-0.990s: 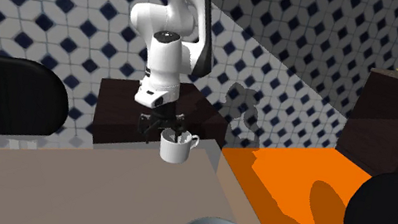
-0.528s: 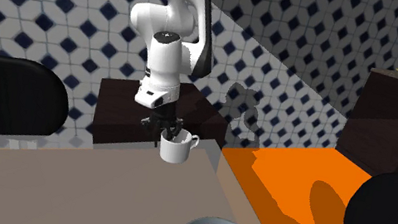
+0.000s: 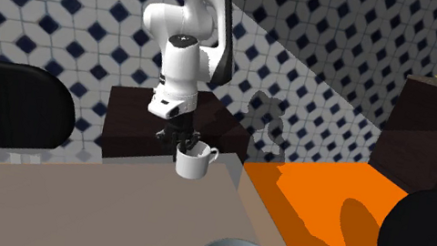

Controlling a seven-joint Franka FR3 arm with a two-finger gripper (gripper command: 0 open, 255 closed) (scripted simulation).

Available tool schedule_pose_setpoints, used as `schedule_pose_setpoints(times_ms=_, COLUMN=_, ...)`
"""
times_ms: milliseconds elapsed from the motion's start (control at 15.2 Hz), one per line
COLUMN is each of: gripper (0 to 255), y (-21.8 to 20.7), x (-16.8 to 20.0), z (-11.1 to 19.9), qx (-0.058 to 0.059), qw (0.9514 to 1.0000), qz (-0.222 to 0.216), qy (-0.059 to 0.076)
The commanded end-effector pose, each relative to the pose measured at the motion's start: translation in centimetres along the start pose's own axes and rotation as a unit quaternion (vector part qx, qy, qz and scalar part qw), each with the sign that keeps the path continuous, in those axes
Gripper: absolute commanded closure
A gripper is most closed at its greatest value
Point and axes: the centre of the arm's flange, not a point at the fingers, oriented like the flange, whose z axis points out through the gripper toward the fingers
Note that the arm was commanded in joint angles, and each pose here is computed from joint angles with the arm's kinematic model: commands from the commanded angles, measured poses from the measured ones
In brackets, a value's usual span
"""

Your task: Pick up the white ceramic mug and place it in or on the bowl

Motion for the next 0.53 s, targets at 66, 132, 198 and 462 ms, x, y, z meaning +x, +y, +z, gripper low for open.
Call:
schedule_pose_setpoints(times_ms=66, gripper=255, y=-0.1, x=-0.1, z=-1.0, qx=0.0, qw=1.0, qz=0.0, qy=0.0)
schedule_pose_setpoints(times_ms=132, gripper=255, y=-0.1, x=-0.1, z=-1.6, qx=0.0, qw=1.0, qz=0.0, qy=0.0)
schedule_pose_setpoints(times_ms=198, gripper=255, y=-0.1, x=-0.1, z=-2.1, qx=0.0, qw=1.0, qz=0.0, qy=0.0)
schedule_pose_setpoints(times_ms=462, gripper=255, y=-0.2, x=-0.3, z=-4.2, qx=0.0, qw=1.0, qz=0.0, qy=0.0)
